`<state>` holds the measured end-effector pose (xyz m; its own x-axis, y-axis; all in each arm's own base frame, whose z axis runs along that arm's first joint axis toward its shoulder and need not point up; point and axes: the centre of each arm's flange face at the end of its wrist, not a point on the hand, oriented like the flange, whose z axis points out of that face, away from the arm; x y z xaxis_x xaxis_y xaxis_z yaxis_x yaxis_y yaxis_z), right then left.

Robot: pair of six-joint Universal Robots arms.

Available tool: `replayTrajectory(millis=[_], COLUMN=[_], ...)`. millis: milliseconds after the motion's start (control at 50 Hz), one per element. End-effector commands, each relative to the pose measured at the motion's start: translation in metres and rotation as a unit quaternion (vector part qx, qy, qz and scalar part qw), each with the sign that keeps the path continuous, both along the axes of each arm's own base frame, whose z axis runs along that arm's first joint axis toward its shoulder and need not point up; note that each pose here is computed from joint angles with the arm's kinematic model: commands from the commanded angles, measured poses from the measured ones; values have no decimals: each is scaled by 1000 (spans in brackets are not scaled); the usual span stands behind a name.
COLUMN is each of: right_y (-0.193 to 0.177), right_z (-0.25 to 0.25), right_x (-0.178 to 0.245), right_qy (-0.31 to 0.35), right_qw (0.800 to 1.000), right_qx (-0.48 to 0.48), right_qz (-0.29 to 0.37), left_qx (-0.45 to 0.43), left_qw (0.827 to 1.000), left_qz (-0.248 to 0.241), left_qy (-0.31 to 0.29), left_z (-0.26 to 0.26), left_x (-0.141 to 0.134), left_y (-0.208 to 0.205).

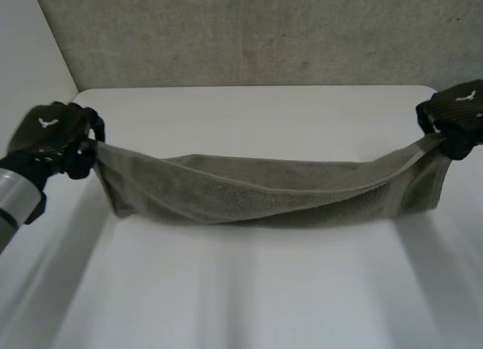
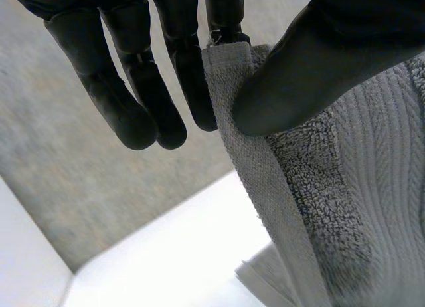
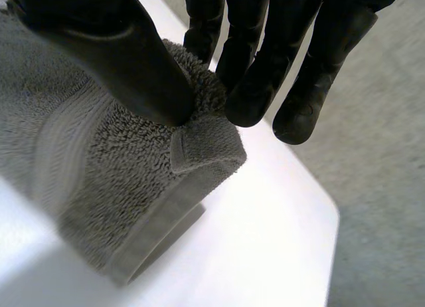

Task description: Fold the towel.

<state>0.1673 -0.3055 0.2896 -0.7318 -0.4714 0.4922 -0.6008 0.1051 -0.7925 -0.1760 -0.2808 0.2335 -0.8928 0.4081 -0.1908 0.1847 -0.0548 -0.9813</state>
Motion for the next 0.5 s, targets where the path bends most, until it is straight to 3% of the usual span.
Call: replayTrajectory(millis=[20, 160, 260, 500], right_y=[-40, -71, -96, -113], right_z=[-37, -62, -81, -120], right_x=[2, 8, 18, 22], right_qy=[17, 5, -7, 3], right_qw=[999, 1000, 999, 999], right_qx=[34, 27, -39, -28], right_qz=[0, -2, -22, -34], left_qx=[39, 40, 35, 25], left_qw=[999, 999, 998, 997], left_qz=[-13, 12, 43, 55], left_qy=[-21, -32, -35, -52], left_z=[-34, -52, -67, -89], left_x=[-21, -37, -43, -59], left_y=[-37, -68, -96, -117])
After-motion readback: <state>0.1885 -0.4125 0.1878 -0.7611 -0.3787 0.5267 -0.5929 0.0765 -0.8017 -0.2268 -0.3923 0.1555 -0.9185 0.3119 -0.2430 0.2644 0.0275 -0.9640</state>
